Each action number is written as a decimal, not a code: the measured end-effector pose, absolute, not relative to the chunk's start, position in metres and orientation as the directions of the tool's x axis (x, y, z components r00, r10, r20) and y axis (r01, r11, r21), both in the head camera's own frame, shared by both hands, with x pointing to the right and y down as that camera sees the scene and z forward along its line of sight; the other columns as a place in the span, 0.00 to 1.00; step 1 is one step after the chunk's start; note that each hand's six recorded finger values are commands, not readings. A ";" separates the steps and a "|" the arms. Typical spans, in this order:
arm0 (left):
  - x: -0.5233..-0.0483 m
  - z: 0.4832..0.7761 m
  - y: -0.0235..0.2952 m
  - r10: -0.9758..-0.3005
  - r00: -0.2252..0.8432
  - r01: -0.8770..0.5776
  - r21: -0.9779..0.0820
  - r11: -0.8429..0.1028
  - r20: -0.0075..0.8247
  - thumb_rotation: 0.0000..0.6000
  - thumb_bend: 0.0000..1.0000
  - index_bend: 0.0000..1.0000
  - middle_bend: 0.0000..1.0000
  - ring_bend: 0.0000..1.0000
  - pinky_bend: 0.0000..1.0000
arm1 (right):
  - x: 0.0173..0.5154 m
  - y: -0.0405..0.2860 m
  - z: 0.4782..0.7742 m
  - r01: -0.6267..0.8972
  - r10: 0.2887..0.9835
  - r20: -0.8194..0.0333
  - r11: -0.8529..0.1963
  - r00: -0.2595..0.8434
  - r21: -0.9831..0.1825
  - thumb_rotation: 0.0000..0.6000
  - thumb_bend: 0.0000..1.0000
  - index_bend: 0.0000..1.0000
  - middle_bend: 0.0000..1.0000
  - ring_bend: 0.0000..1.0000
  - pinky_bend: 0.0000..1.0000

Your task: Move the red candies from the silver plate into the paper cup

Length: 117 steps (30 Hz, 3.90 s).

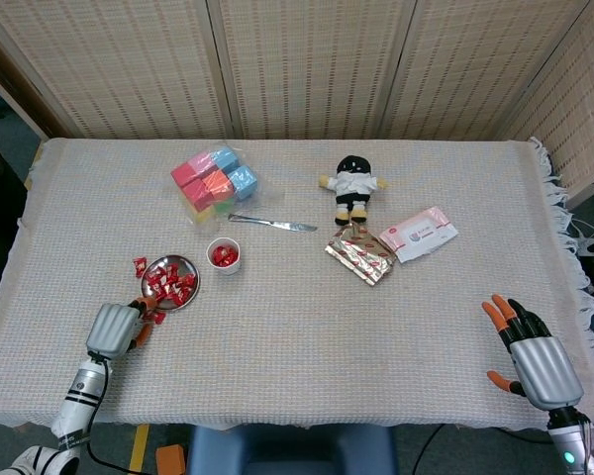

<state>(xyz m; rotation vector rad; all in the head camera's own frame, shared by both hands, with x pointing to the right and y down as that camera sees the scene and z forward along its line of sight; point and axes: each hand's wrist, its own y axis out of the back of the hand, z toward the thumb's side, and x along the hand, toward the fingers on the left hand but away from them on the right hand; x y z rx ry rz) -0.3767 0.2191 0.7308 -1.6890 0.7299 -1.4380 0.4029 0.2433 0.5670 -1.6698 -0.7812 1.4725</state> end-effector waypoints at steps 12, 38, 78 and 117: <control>-0.379 0.737 0.225 -0.824 0.187 0.079 -0.844 -0.531 0.536 1.00 0.40 0.44 0.47 0.74 1.00 | 0.402 0.244 0.567 -0.041 0.840 -0.521 -0.522 0.149 -0.852 1.00 0.00 0.00 0.00 0.00 0.17; -0.374 0.741 0.220 -0.844 0.190 0.109 -0.865 -0.490 0.501 1.00 0.39 0.55 0.65 0.75 1.00 | 0.402 0.244 0.568 -0.041 0.838 -0.525 -0.525 0.147 -0.850 1.00 0.00 0.00 0.00 0.00 0.17; -0.222 0.726 0.075 -0.844 0.348 0.133 -0.913 -0.386 0.408 1.00 0.40 0.21 0.36 0.75 1.00 | 0.412 0.234 0.573 -0.038 0.844 -0.529 -0.528 0.089 -0.848 1.00 0.00 0.00 0.00 0.00 0.17; -0.384 0.753 0.114 -0.810 0.123 0.327 -0.794 -0.512 0.573 1.00 0.40 0.23 0.27 0.75 1.00 | 0.398 0.264 0.543 -0.008 0.846 -0.479 -0.491 0.234 -0.871 1.00 0.00 0.00 0.00 0.00 0.17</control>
